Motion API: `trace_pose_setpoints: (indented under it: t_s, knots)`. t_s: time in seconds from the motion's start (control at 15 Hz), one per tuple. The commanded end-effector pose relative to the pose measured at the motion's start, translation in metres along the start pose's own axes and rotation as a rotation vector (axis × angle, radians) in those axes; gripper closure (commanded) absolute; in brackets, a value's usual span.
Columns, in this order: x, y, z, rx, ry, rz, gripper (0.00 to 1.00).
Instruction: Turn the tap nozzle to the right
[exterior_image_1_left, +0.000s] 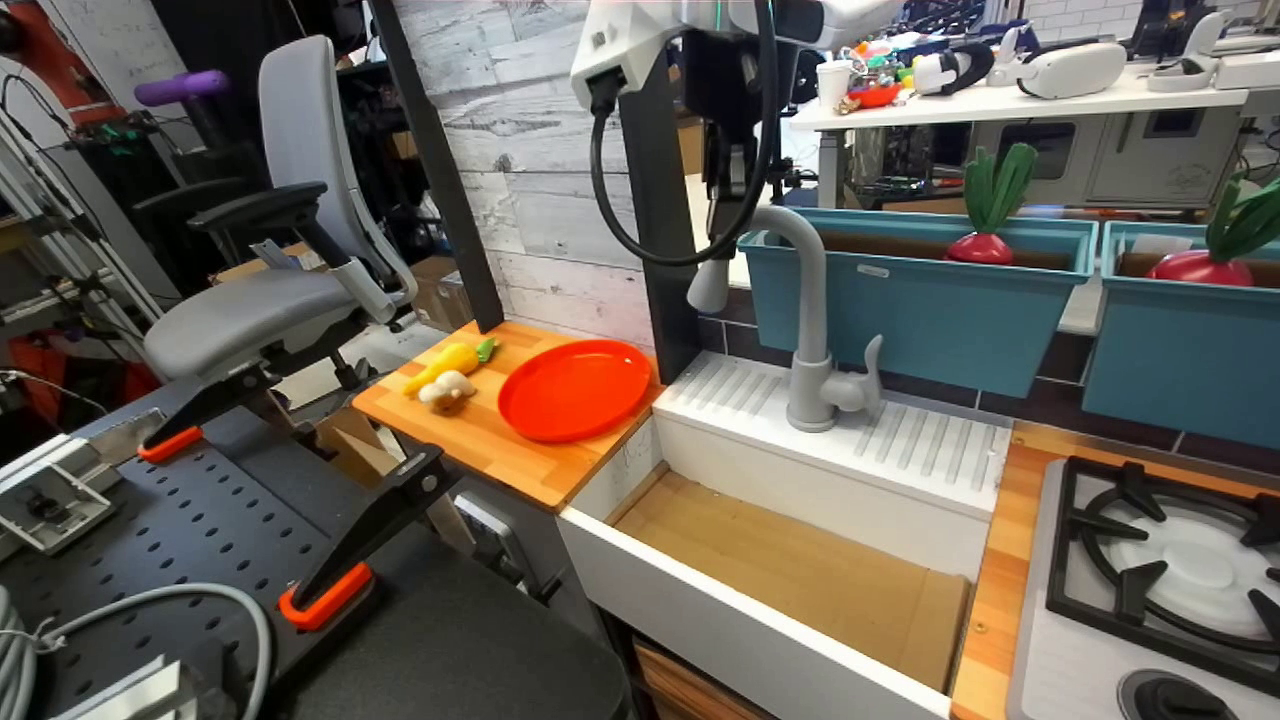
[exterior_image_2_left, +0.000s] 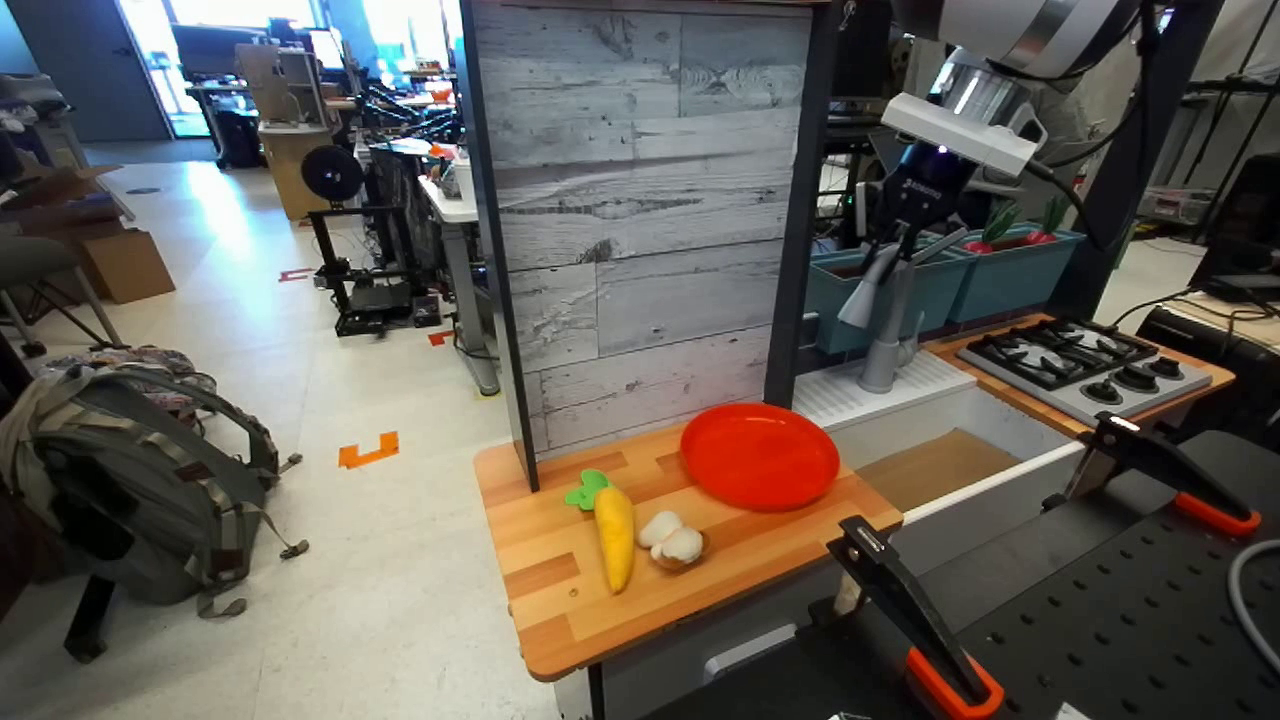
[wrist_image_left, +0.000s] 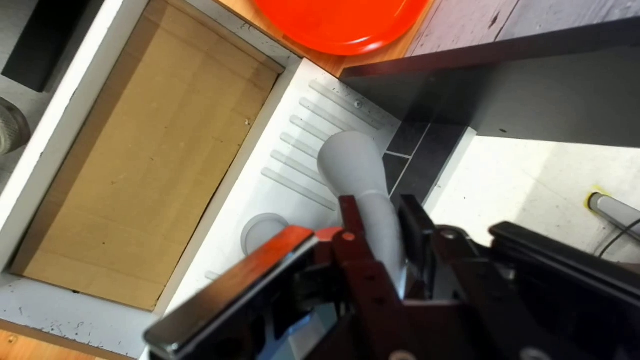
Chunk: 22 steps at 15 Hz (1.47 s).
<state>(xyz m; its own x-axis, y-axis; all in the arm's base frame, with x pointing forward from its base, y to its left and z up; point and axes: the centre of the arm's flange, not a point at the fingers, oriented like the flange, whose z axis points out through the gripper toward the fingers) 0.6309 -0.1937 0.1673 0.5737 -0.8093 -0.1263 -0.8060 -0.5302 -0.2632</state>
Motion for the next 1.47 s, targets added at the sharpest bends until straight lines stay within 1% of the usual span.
trace_pose_setpoints:
  t_s: [0.0,0.27,0.53,0.93,1.07,1.13,1.2,1.27,1.33,1.4]
  knots:
    - [0.014,0.016,0.0,-0.034,-0.005,0.014,0.94]
    - [0.015,0.037,-0.005,-0.051,-0.016,0.016,0.94]
    - [0.026,0.052,-0.01,-0.068,-0.031,0.035,0.94]
    - [0.037,0.067,-0.017,-0.085,-0.015,0.085,0.94]
    - [0.039,0.069,-0.018,-0.088,-0.025,0.091,0.94]
    - [0.038,0.068,-0.018,-0.088,-0.028,0.088,0.76]
    - [0.037,0.067,-0.017,-0.094,-0.026,0.08,0.67]
    - [0.036,0.067,-0.016,-0.099,-0.026,0.082,0.5]
    - [0.037,0.067,-0.016,-0.111,-0.025,0.087,0.45]
    - [0.036,0.068,-0.016,-0.115,-0.027,0.09,0.38]
